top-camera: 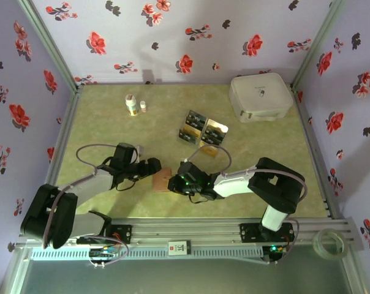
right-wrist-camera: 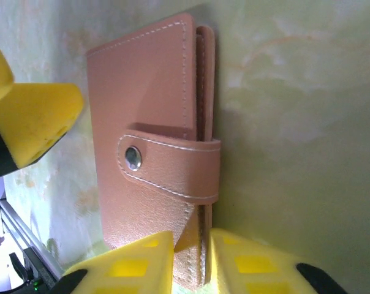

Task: Put the credit cards into the card holder

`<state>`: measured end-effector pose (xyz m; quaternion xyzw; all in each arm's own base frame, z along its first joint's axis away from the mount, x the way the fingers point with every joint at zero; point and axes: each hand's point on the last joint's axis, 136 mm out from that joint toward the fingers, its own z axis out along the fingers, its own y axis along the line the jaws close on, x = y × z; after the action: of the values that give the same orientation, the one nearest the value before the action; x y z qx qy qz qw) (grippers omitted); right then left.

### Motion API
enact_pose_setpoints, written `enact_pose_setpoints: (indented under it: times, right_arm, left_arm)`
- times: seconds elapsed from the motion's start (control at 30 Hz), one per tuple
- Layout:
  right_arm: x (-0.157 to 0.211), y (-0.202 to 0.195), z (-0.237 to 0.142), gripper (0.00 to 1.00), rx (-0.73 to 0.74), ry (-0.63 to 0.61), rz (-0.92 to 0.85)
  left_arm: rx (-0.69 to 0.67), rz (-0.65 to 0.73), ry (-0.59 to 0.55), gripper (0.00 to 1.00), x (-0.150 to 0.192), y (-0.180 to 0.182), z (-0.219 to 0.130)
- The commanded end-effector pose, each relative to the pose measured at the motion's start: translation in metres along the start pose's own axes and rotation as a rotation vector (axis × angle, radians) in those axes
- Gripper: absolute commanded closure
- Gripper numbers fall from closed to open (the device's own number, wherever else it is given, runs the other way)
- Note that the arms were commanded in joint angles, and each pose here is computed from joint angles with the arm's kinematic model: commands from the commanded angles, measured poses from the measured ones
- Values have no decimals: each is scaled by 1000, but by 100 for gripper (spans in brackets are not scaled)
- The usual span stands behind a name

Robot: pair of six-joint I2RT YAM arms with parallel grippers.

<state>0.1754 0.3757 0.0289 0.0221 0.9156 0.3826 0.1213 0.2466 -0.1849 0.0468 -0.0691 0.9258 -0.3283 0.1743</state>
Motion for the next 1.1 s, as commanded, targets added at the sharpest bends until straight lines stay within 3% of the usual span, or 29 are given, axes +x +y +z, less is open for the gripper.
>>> enact_pose_setpoints:
  times: [0.0, 0.07, 0.33, 0.63, 0.93, 1.07]
  right_arm:
    - [-3, 10, 5, 88, -42, -17, 11]
    - [-3, 8, 6, 92, -41, -18, 18]
    - [-3, -1, 12, 93, -35, -19, 39]
    - [-4, -15, 14, 93, -23, -28, 64]
    - [-7, -7, 8, 91, -46, -31, 54]
    - [-17, 6, -14, 86, -33, -69, 4]
  left_arm:
    - [54, 31, 10, 20, -1, -14, 4]
    - [75, 26, 15, 22, 0, -17, 7]
    - [131, 3, 41, 37, 7, -24, 22]
    - [177, 6, 9, 55, 7, -29, 15]
    - [196, -1, -9, 91, 4, -33, 13]
    - [220, 16, -32, 100, -3, -44, 5]
